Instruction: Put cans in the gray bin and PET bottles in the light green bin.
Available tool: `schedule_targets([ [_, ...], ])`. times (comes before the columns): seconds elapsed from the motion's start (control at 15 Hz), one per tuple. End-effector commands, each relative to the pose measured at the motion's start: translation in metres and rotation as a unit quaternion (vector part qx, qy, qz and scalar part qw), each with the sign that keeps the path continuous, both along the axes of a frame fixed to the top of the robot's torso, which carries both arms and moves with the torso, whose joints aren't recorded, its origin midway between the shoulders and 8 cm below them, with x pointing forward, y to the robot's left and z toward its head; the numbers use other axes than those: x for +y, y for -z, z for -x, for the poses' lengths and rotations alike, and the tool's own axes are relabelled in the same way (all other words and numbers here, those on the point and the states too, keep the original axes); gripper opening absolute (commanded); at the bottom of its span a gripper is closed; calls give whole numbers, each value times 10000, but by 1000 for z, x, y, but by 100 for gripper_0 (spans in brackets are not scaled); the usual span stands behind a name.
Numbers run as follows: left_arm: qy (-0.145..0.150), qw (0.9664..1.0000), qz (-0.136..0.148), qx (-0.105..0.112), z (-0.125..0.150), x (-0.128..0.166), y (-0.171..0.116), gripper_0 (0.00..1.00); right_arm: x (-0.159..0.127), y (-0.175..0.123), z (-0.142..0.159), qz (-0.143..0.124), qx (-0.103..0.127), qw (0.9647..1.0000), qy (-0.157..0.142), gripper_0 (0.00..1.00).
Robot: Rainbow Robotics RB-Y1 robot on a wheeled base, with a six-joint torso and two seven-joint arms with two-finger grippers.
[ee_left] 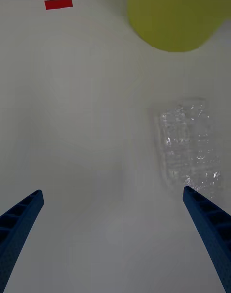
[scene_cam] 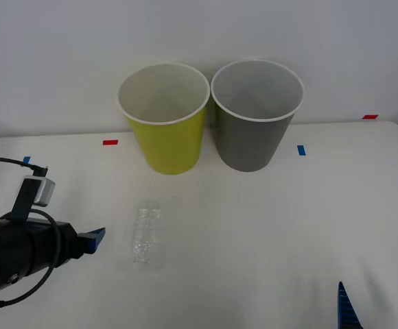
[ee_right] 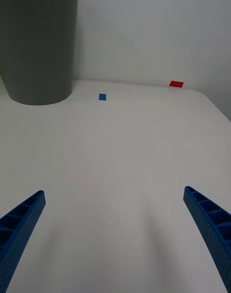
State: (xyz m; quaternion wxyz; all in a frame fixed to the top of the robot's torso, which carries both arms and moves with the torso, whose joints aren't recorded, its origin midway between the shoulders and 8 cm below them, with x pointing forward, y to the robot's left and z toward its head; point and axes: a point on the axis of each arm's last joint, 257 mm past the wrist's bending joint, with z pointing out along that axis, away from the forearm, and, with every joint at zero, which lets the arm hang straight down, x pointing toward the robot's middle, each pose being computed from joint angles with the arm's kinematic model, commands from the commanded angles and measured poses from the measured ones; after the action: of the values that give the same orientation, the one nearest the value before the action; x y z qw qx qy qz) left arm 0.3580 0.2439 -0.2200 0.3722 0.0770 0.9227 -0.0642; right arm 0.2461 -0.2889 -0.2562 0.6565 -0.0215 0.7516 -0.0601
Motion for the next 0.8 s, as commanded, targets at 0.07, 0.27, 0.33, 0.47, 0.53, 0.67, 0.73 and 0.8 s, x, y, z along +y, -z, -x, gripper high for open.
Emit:
schedule_targets([
  [0.07, 134, 9996, -200, 112, -4, -11, -1, 100, 0, 0, 0, 0, 0, 10000, 0, 100],
  [0.27, 215, 9994, -177, 200, -10, -26, 2, 100, 0, 0, 0, 0, 0, 10000, 0, 100],
  [0.33, 212, 9994, -125, 241, -14, -30, 6, 100, 0, 0, 0, 0, 0, 10000, 0, 100],
  [0.47, 218, 9993, -8, 296, -21, -41, 8, 100, 0, 0, 0, 0, 0, 10000, 0, 100],
  [0.53, 156, 9991, 56, 399, -21, -47, 9, 100, 0, 0, 0, 0, 0, 10000, 0, 100],
  [0.67, 41, 9977, 71, 671, -16, -60, 9, 100, 0, 0, 0, 0, 0, 10000, 0, 100],
  [0.73, -2, 9972, 32, 742, -16, -61, 7, 100, 0, 0, 0, 0, 0, 10000, 0, 100],
  [0.8, 54, 9966, -107, 818, -15, -65, 5, 100, 0, 0, 0, 0, 0, 10000, 0, 100],
])
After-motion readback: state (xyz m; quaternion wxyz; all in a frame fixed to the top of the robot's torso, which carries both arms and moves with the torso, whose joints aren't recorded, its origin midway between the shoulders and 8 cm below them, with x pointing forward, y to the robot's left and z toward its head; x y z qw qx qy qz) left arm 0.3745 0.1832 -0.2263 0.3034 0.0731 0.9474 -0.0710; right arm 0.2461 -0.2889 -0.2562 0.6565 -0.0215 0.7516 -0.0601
